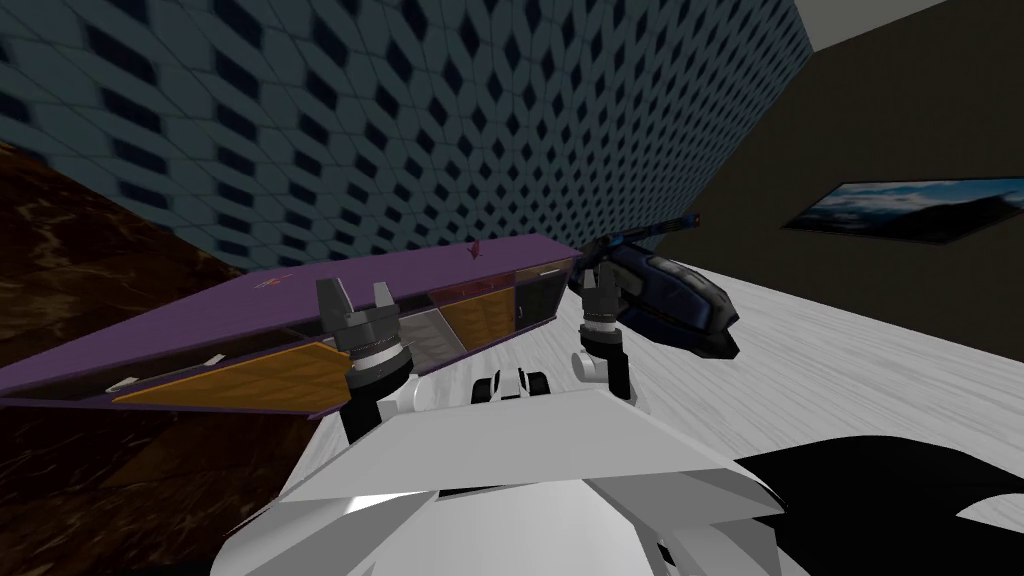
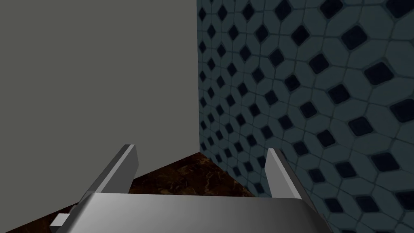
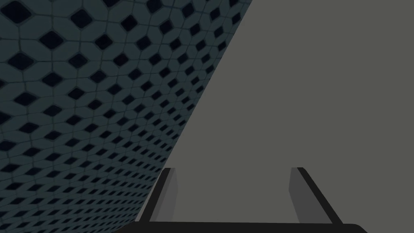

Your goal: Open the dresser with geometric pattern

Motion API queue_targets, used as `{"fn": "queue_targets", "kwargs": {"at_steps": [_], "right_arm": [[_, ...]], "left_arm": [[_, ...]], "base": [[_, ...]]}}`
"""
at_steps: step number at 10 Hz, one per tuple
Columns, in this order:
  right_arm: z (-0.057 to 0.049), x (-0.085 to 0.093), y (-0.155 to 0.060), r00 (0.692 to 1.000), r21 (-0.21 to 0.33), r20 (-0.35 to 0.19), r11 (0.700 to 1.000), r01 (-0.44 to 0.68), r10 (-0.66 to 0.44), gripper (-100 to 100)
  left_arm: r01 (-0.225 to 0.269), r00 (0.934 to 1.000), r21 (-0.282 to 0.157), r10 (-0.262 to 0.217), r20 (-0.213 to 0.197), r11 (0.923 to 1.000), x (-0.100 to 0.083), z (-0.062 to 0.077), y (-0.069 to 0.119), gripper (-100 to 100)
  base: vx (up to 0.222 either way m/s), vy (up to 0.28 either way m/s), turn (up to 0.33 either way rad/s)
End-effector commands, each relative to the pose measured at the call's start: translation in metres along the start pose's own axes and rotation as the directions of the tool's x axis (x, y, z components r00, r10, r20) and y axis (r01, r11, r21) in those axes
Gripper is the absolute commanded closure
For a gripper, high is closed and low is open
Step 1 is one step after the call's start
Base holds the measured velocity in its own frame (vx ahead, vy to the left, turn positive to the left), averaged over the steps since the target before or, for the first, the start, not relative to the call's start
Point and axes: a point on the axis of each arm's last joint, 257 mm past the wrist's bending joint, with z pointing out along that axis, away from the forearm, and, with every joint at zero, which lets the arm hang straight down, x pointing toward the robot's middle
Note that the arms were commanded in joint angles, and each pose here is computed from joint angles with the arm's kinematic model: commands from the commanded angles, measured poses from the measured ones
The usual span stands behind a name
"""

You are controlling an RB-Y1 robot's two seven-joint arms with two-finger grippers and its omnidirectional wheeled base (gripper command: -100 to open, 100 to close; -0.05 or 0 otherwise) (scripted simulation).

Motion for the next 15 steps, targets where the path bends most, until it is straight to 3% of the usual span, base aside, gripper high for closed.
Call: {"fn": "queue_targets", "kwargs": {"at_steps": [1,4,7,15], "right_arm": [[0.0,0.0,0.0,1.0,0.001,0.0,1.0,0.0,0.0,0],[0.0,0.0,0.0,1.0,0.001,0.0,1.0,0.0,0.0,0],[0.0,0.0,0.0,1.0,0.001,0.0,1.0,0.0,0.0,0],[0.0,0.0,0.0,1.0,0.001,0.0,1.0,0.0,0.0,0]], "left_arm": [[-0.006,0.9978,0.0,0.006,-0.066,1.0,0.009,-0.004,0.006,-100],[-0.008,0.9912,-0.009,0.007,-0.132,0.9999,0.016,-0.014,0.022,-100],[-0.004,0.9865,-0.029,-0.001,-0.164,0.9996,0.016,-0.028,0.043,-100],[0.014,0.9853,-0.091,-0.03,-0.168,0.9958,0.004,-0.067,0.095,-100]], "base": [[0.034,-0.023,0.013],[0.056,-0.042,0.017],[0.07,-0.07,0.026],[0.085,-0.067,0.023]]}}
